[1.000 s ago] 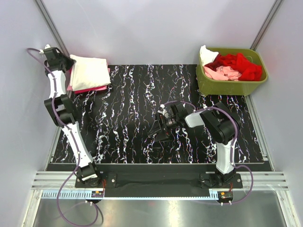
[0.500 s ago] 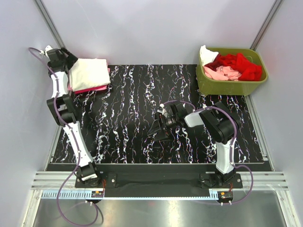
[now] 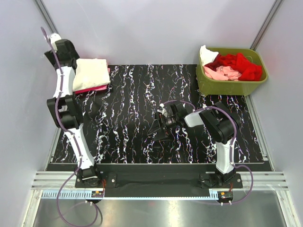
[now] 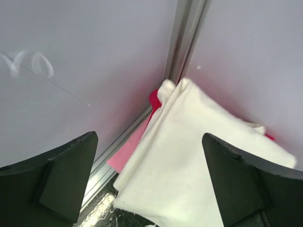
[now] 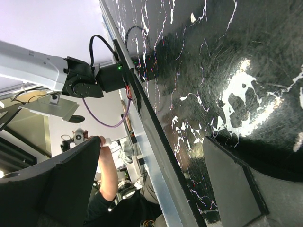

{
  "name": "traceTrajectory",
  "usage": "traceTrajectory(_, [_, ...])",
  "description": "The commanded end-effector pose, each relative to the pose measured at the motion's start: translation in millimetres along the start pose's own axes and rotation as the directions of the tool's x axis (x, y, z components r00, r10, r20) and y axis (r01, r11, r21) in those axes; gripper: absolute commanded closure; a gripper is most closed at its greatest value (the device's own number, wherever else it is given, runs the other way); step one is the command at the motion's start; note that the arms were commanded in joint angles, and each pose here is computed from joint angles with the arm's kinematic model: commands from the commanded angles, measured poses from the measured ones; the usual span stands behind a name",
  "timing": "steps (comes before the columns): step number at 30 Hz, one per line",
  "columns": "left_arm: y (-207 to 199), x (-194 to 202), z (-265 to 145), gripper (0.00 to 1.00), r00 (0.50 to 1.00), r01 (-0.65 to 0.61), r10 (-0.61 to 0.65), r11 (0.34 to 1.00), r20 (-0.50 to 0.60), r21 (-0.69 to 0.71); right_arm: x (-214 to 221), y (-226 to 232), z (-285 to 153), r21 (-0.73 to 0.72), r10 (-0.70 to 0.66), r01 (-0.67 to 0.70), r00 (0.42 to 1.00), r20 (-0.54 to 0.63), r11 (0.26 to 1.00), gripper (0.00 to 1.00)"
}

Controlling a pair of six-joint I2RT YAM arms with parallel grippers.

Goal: Fold and stack the t-shirts
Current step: Neatly place the folded tshirt to the corner

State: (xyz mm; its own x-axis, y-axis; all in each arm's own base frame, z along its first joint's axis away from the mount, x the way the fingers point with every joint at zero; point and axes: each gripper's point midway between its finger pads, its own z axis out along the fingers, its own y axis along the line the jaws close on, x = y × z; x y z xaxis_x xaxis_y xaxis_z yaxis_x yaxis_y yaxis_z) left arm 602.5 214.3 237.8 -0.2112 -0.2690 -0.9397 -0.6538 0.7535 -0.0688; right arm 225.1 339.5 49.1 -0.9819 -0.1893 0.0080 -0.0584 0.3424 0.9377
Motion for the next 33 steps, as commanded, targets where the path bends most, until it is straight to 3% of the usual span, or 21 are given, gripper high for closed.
traceTrajectory(1, [-8.7,-53.3,-37.9,0.01,0.987,-0.046,0.051,0.998,0.154,-0.042,-1.8,-7.1,1.1,0.012,0.028,-0.028,1.000,0.004,1.000,0.04])
traceTrajectory(7, [-60.5,-23.9,-30.6,0.01,0.993,-0.064,0.051,0.991,0.105,0.119,-0.9,-6.4,0.5,0.009,0.023,-0.023,1.000,0.004,1.000,0.03])
traceTrajectory(14, [-71.0,-0.3,10.4,0.02,0.998,0.015,-0.024,0.989,0.061,0.146,-0.8,-6.9,-1.2,0.001,0.028,-0.028,1.000,0.005,1.000,0.03])
traceTrajectory(19, [-55.1,37.7,58.0,0.04,0.984,0.178,-0.173,0.972,-0.042,0.155,-1.1,-8.2,-1.5,-0.001,0.042,-0.042,0.999,0.005,0.999,0.03])
traceTrajectory(33, [-14.9,55.3,108.6,0.01,0.958,0.286,-0.285,0.951,-0.023,0.115,-4.1,-10.0,-3.0,-0.030,0.067,-0.067,0.998,0.001,0.997,0.02])
